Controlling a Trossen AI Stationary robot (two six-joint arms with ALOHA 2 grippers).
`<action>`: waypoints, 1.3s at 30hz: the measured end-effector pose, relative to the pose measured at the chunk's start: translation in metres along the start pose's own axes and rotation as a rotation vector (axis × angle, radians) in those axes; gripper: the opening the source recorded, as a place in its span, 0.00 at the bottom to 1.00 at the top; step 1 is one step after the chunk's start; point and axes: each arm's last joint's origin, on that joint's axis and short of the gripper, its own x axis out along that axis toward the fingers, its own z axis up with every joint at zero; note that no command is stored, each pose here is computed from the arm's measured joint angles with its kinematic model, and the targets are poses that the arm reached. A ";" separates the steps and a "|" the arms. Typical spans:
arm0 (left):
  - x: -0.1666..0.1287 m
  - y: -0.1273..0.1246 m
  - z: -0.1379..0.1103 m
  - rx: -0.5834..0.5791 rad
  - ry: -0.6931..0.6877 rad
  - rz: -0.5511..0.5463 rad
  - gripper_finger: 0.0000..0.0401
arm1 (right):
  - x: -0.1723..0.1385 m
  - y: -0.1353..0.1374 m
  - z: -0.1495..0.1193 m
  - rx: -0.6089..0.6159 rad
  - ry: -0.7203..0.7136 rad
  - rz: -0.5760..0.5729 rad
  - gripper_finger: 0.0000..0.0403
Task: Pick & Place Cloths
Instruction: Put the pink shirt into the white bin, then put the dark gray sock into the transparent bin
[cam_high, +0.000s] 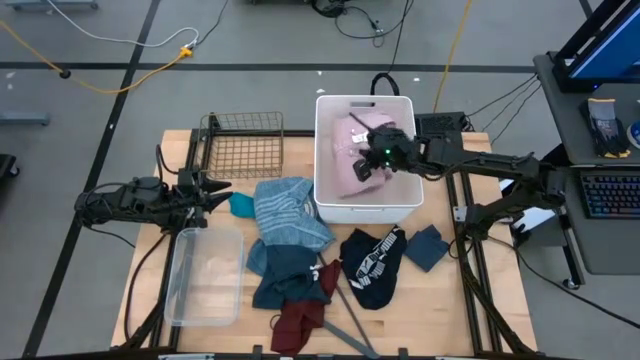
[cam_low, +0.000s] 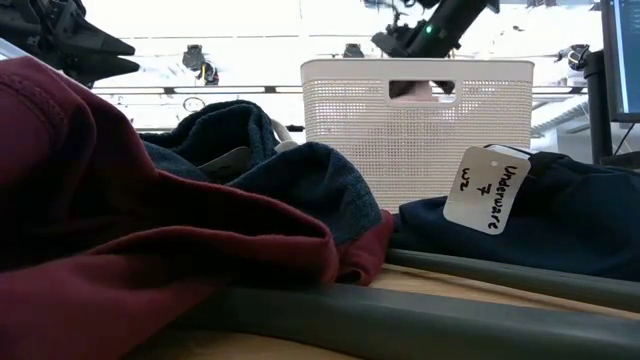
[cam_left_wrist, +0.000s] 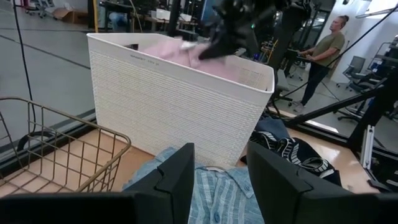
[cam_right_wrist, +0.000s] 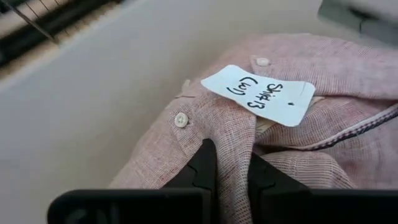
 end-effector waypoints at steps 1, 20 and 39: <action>0.000 0.000 0.000 0.001 0.000 0.000 0.37 | 0.005 0.000 -0.002 0.008 0.020 0.000 0.03; 0.000 0.000 -0.001 0.022 0.006 0.001 0.37 | 0.047 -0.002 -0.022 0.082 0.242 -0.018 0.12; 0.000 0.000 0.000 0.028 0.005 0.001 0.37 | 0.043 -0.004 -0.016 0.183 0.213 0.023 0.43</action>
